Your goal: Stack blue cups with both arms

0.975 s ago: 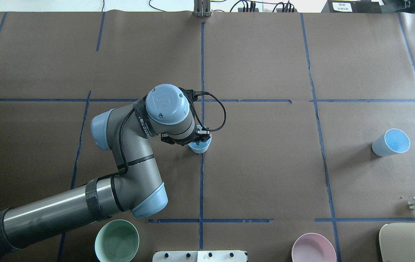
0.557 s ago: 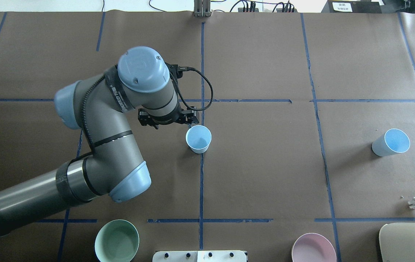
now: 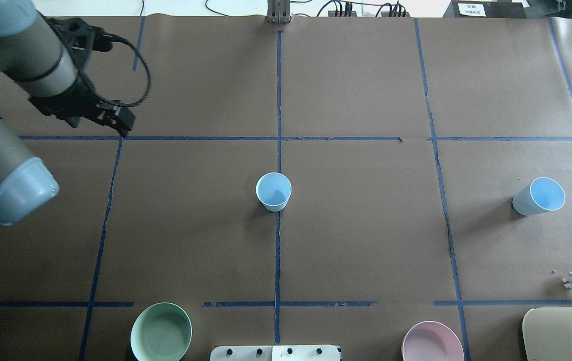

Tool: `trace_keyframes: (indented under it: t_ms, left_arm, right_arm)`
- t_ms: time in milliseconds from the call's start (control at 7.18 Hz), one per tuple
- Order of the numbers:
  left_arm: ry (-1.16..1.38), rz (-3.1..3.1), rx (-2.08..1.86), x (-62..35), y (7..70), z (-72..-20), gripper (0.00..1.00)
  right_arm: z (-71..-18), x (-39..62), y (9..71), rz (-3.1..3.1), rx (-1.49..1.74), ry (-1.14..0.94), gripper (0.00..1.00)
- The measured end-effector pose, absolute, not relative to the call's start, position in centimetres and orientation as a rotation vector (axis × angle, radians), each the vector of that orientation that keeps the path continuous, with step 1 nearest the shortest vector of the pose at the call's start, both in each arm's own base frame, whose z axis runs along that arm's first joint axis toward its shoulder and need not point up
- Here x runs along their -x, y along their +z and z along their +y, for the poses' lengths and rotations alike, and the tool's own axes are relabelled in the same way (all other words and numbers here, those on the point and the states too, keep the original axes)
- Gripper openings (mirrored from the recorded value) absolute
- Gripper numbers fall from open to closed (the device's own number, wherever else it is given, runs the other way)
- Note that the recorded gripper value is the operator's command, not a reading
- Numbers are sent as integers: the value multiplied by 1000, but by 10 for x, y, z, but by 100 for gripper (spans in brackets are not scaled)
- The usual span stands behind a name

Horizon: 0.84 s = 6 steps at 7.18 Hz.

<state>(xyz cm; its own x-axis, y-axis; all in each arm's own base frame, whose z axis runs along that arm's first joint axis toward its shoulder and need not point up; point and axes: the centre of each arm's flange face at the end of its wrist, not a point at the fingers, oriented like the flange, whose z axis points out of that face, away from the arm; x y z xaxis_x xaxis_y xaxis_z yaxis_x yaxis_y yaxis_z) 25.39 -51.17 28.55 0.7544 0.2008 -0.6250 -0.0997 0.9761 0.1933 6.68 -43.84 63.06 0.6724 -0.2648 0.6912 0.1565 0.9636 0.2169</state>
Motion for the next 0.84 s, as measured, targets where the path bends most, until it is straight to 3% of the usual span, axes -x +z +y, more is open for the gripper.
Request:
trace_keyframes:
  t_ms: [418,836]
  left_arm:
    - [301,685,-116,-53,448,-562,100]
    - [276,766,-73,80,605,-516,100]
  right_arm:
    - [-455,-27,583,-813,-109,-119,100]
    - [-440,41,553,-864,-92,44,100]
